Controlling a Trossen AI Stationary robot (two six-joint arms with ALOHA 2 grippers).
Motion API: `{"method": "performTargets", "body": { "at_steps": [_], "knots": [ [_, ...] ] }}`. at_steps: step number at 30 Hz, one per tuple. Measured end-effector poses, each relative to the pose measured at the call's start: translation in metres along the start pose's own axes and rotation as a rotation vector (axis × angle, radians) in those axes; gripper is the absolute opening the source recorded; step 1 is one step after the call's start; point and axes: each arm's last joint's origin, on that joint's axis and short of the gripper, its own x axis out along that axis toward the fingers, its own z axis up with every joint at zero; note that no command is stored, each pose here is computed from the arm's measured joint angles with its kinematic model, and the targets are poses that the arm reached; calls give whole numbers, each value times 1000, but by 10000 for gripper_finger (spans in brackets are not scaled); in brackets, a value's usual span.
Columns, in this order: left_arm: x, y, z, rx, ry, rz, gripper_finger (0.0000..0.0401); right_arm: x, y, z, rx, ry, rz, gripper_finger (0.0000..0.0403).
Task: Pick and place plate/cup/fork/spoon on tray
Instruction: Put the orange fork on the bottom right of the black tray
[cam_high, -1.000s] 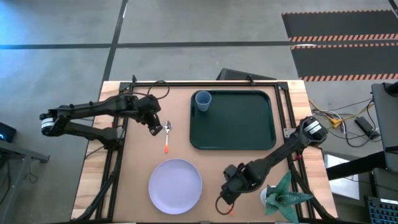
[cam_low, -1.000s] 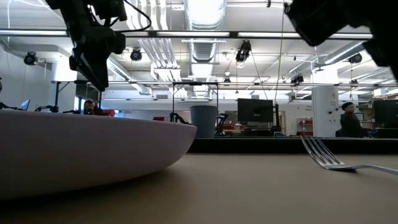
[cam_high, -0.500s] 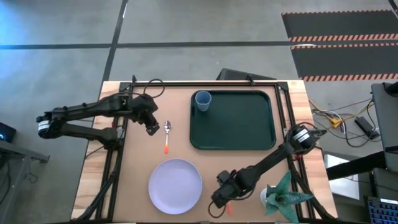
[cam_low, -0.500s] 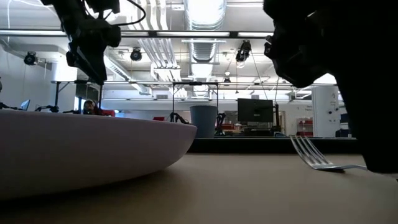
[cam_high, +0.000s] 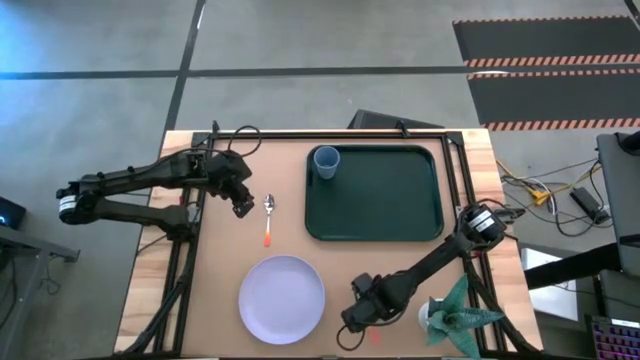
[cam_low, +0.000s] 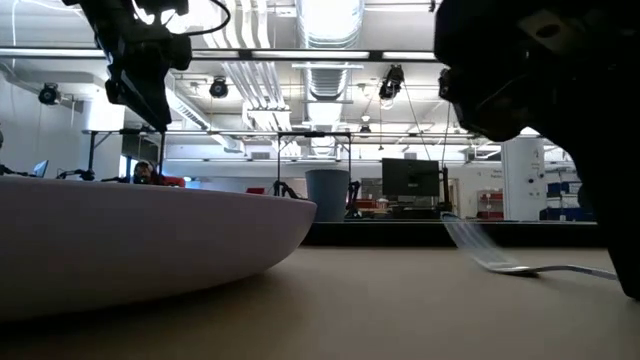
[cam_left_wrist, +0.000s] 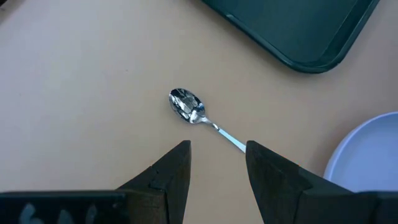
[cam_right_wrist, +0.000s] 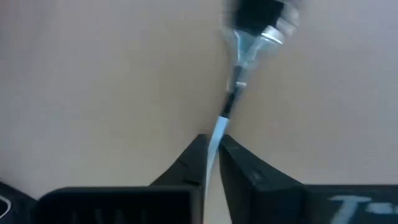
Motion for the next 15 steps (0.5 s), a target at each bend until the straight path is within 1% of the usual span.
{"method": "performTargets", "body": {
  "at_steps": [3, 6, 8, 10, 13, 15],
  "knots": [
    [0, 0, 0, 16, 0, 0, 136, 0, 0, 0, 17, -16, -2, 11],
    [0, 0, 0, 19, 0, 0, 136, -10, 1, 1, 26, -50, 29, 9],
    [0, 0, 0, 19, 0, 0, 136, -21, 0, 4, 37, -146, 56, 9],
    [0, 0, 0, 19, 0, 0, 136, -40, -5, 10, 67, -267, 68, 9],
    [1, 0, 0, 19, 3, 1, 136, -89, -12, 13, 88, -424, 117, 9],
    [1, 0, -1, 19, 4, 2, 136, -117, -23, 15, 76, -500, 95, 9]
  ]
}}
